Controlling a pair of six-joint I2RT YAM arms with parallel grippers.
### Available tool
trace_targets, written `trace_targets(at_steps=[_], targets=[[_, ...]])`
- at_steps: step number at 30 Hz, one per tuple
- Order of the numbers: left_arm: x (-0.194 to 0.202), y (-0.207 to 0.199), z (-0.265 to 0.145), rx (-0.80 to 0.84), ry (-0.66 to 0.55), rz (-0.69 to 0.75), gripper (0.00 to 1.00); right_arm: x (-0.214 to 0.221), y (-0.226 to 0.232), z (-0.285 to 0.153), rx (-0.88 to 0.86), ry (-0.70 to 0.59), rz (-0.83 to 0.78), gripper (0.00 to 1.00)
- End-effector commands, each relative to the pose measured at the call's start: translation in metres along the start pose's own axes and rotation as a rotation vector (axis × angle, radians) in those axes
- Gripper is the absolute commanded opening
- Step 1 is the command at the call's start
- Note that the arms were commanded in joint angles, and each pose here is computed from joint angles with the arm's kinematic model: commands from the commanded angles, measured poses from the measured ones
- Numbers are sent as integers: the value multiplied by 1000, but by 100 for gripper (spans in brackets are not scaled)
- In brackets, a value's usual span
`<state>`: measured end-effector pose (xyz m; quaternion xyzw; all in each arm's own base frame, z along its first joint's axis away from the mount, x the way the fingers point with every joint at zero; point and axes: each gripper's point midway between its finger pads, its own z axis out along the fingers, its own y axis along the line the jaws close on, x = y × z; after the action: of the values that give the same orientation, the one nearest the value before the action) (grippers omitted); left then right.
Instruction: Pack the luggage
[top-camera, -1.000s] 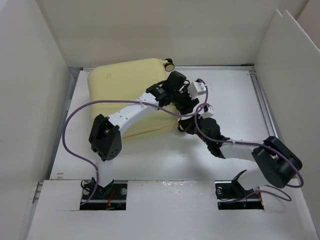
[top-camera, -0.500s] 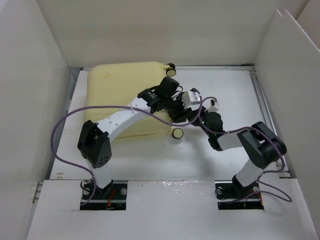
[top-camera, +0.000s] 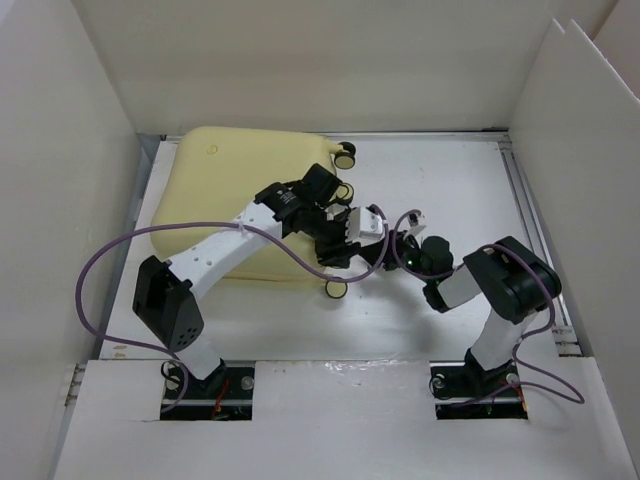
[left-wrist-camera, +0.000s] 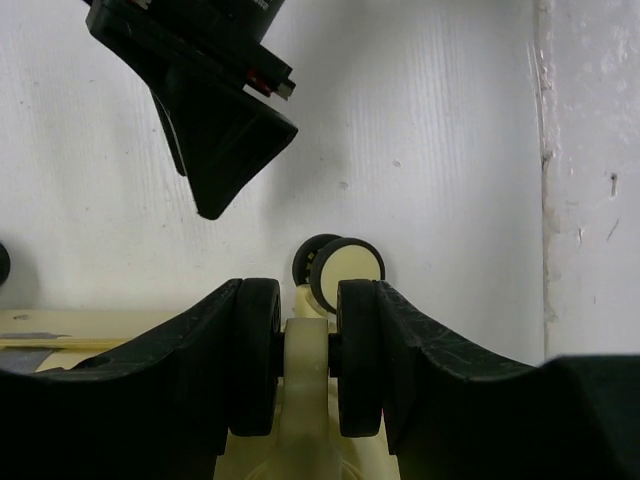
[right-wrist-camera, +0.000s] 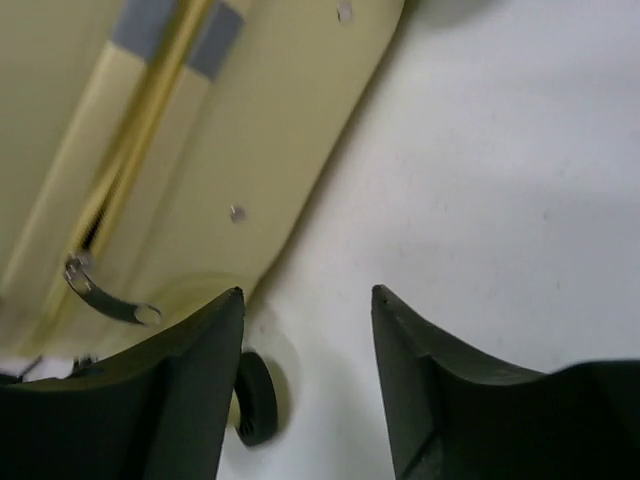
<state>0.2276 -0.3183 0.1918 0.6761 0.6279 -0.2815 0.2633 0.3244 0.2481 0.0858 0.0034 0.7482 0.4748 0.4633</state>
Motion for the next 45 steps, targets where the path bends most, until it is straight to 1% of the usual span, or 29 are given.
trace_targets(at_steps=[1,2,4,7,9,11,12,13,15,17,20,22,24,25,27,29,30,32,33,36,39,40,42,45], targets=[[-6,-30,-37,48,-36,121,0,-10,60,-16,-362,-11,-220,61],[-4,-34,-37,68,-30,143,0,-3,59,-19,-375,8,-246,62],[0,-44,-41,111,-24,202,0,1,71,-21,-435,15,-291,62],[2,-50,-41,142,-29,211,0,3,92,-23,-501,-7,-364,63],[1,-53,-43,157,-31,236,0,5,107,-15,-530,10,-428,63],[-2,-54,-47,165,-50,246,0,6,114,-5,-519,22,-473,63],[-5,-55,-48,170,-58,256,0,10,122,1,-533,46,-493,63],[-5,-53,-50,168,-67,258,0,5,122,5,-528,28,-523,63],[-9,-57,-52,174,-88,263,0,4,129,7,-572,27,-540,63],[-10,-55,-52,168,-93,269,0,11,140,9,-645,62,-536,63],[-14,-56,-54,168,-104,265,0,29,145,8,-685,121,-524,62],[-16,-54,-53,168,-104,257,0,36,146,4,-691,132,-520,60],[-16,-54,-53,168,-104,257,0,44,140,0,-666,138,-507,59],[-17,-52,-53,162,-108,255,0,41,139,2,-651,127,-505,57],[-19,-51,-52,156,-113,253,0,52,140,1,-650,146,-495,53],[-19,-51,-52,156,-113,253,0,55,144,3,-641,137,-491,53],[-19,-51,-53,157,-112,242,0,58,142,6,-629,134,-497,50],[-21,-48,-51,151,-116,248,0,57,139,12,-583,113,-487,48],[-21,-48,-51,152,-116,237,0,56,144,13,-588,91,-500,48],[-23,-46,-51,151,-116,238,0,53,137,22,-521,47,-490,48],[-23,-47,-51,151,-116,229,0,40,133,29,-466,-15,-486,41],[-23,-47,-51,151,-116,229,0,39,135,28,-470,-23,-488,37],[-23,-47,-51,151,-116,229,0,38,134,29,-463,-28,-487,34],[-24,-46,-51,146,-119,226,0,27,136,30,-443,-66,-487,34]])
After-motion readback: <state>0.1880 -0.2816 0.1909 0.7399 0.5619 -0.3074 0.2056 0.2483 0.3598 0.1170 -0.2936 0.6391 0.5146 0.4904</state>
